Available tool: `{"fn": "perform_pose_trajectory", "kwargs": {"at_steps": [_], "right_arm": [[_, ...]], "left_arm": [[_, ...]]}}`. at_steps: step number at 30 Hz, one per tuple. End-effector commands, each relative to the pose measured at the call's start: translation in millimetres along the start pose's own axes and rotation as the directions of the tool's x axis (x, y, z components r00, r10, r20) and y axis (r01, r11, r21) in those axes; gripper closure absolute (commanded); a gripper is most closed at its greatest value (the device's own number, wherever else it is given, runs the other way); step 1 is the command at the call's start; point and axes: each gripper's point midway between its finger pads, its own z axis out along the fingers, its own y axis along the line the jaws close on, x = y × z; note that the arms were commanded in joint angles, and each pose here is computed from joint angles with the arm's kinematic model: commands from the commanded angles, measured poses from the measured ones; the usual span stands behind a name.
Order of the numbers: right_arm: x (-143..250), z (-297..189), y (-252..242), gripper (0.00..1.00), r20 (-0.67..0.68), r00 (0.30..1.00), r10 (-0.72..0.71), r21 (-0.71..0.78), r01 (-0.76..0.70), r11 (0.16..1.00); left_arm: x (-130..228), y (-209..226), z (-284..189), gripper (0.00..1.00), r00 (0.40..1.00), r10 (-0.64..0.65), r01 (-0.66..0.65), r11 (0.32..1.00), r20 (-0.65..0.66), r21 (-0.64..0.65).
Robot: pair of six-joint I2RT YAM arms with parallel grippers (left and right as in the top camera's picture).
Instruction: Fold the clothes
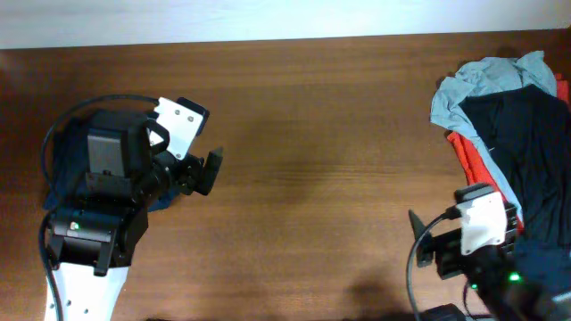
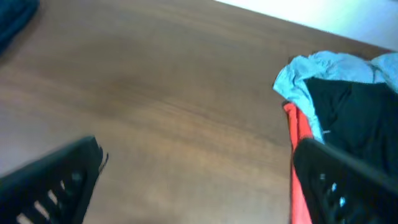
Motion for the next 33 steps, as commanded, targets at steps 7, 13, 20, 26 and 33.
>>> {"fn": "perform_pose_trajectory", "kwargs": {"at_steps": [7, 13, 20, 26, 33], "right_arm": [[91, 56, 8, 0.02, 0.005, 0.999, 0.035, 0.02, -0.035, 0.999], [124, 76, 9, 0.01, 0.04, 0.992, 0.119, 0.033, -0.121, 0.992], [146, 86, 11, 0.01, 0.032, 0.992, 0.118, 0.032, -0.119, 0.992], [165, 99, 10, 0.02, -0.005, 0.992, 0.128, 0.048, -0.127, 0.991], [179, 107, 12, 0.01, -0.036, 0.991, 0.128, 0.047, -0.126, 0.991]], "left_arm": [[-9, 2, -7, 0.01, 0.999, 0.025, -0.024, 1.0, 0.025, -0.013], [-8, 2, -7, 0.01, 0.999, 0.024, -0.024, 1.0, 0.025, -0.012], [-9, 2, -7, 0.01, 0.999, 0.025, -0.024, 1.0, 0.025, -0.013], [-8, 2, -7, 0.01, 0.999, 0.024, -0.024, 1.0, 0.025, -0.012], [-8, 2, -7, 0.01, 0.999, 0.024, -0.024, 1.0, 0.025, -0.012]]}}
